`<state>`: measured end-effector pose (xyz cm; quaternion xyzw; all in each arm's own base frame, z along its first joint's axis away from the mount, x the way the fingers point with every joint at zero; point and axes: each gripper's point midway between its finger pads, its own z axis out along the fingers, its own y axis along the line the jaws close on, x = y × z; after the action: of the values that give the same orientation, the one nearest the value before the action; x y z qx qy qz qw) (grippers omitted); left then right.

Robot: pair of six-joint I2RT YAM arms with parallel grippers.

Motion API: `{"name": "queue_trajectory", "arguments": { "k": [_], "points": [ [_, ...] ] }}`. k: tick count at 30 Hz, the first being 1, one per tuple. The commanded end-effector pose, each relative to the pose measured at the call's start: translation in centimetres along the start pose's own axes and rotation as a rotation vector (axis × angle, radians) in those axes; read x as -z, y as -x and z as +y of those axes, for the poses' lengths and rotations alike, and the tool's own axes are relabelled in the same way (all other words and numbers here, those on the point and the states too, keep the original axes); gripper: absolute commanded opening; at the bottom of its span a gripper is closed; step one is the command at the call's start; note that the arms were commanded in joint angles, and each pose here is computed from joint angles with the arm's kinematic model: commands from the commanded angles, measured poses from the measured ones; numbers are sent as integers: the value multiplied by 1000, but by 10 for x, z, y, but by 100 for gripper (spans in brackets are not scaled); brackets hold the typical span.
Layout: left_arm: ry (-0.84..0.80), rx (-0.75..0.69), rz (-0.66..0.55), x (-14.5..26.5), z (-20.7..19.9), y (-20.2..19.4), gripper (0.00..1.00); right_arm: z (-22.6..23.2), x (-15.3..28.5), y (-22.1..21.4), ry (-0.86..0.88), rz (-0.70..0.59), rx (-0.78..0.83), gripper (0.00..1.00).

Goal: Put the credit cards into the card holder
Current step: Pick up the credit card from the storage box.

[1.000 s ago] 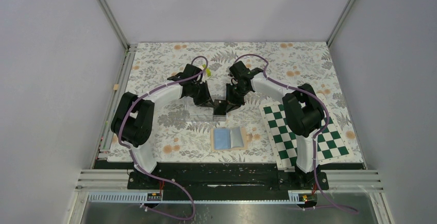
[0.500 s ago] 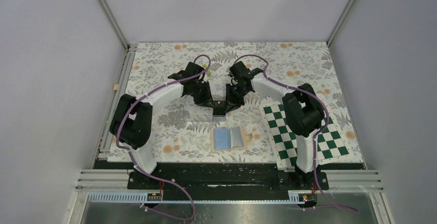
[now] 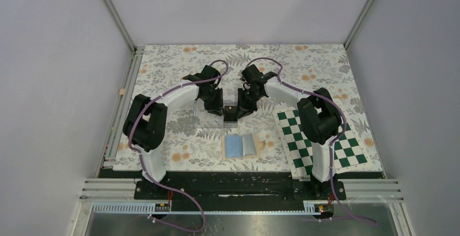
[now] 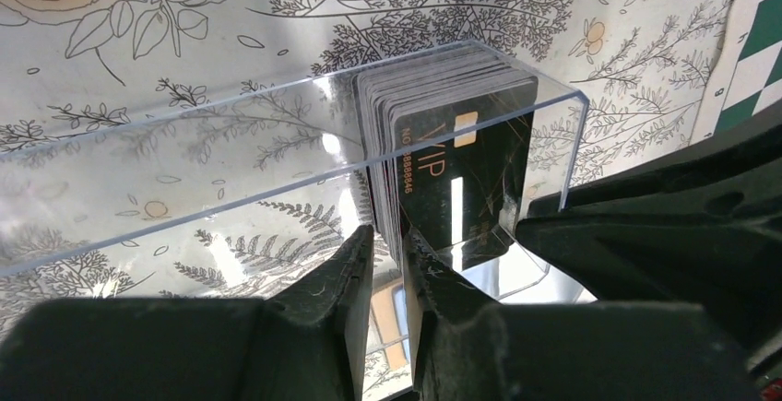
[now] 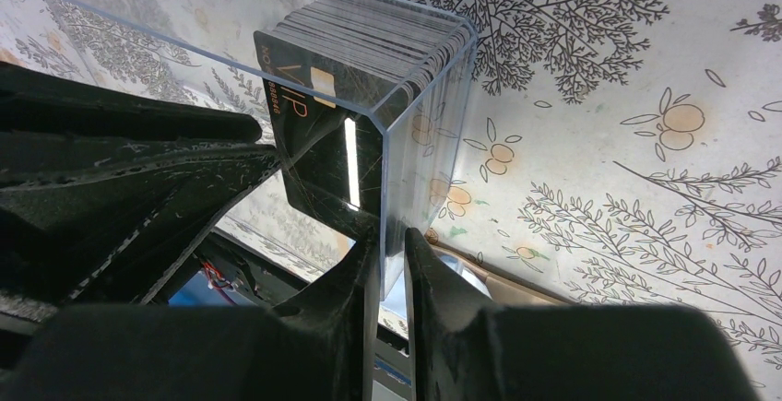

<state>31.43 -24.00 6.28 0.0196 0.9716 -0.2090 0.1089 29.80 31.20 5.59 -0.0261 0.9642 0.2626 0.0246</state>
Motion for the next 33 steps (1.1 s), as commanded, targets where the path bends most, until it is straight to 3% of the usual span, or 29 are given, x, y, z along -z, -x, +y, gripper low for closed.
{"name": "queue_trajectory", "arguments": {
  "k": [1,10,33],
  "points": [
    [-2,-31,-35,0,-6,15,19,13,11,-7,45,8,17,21],
    [-3,-55,-30,-5,-13,13,0,13,11,-7,47,9,17,21],
    [-1,-114,-123,28,-41,24,0,10,10,-10,44,19,6,21]
  ]
}}
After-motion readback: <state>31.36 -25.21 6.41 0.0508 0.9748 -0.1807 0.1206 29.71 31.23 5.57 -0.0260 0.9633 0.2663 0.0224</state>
